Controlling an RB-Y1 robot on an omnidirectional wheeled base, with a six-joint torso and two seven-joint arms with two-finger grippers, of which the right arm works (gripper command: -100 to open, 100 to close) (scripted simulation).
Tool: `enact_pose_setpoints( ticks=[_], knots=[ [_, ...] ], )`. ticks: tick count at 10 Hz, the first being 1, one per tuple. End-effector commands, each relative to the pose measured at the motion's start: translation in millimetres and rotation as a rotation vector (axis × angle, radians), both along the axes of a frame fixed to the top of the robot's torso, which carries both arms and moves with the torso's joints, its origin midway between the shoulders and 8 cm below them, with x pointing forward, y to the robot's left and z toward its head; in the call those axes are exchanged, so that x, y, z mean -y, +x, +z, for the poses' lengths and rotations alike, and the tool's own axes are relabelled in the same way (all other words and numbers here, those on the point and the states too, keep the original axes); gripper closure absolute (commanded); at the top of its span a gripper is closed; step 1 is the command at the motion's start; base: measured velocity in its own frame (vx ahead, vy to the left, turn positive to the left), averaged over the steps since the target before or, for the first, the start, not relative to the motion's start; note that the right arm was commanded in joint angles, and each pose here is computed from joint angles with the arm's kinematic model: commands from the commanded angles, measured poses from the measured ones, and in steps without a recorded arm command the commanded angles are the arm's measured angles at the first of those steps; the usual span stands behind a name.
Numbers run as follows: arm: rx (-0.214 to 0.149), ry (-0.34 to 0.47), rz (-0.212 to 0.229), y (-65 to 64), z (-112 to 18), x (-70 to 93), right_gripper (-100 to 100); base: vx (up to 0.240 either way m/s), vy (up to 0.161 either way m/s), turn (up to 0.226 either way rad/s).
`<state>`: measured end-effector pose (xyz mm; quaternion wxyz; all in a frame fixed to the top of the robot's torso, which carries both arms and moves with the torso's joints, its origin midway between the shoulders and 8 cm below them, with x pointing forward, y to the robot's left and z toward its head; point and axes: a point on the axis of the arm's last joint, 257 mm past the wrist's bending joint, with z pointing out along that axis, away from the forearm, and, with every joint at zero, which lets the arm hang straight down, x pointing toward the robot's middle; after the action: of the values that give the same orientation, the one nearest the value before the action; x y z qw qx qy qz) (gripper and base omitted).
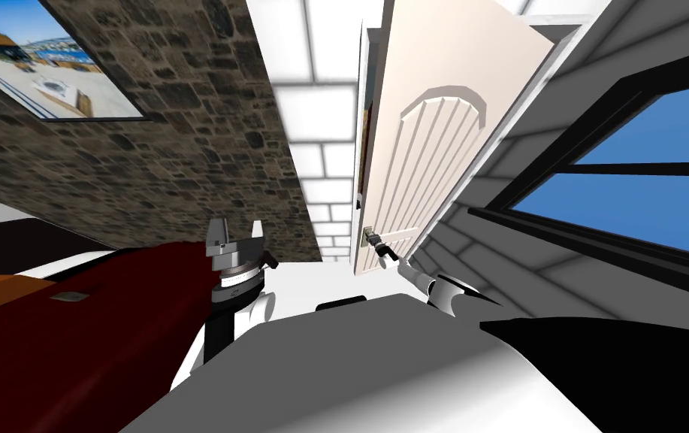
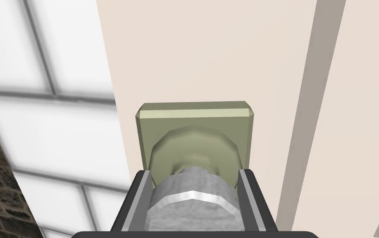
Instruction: Pull the door open
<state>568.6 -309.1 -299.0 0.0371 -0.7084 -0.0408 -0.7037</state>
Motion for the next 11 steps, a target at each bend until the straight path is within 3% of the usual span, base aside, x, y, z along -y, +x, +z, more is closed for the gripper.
enact_pose_setpoints(
  ticks=[1,7,8,11],
  knots=[
    [0.005,0.002,0.025,-3.6,1.6,-4.2,100,-0.211,-0.101,0.107],
    [0.007,0.005,0.123,-20.6,3.0,-15.9,100,-0.213,-0.144,0.102],
    [0.006,0.003,0.114,-18.3,3.1,-15.9,100,-0.107,-0.067,0.033],
    [0.007,0.003,0.166,-36.1,2.0,-16.7,100,-0.209,-0.143,0.148]
  ],
)
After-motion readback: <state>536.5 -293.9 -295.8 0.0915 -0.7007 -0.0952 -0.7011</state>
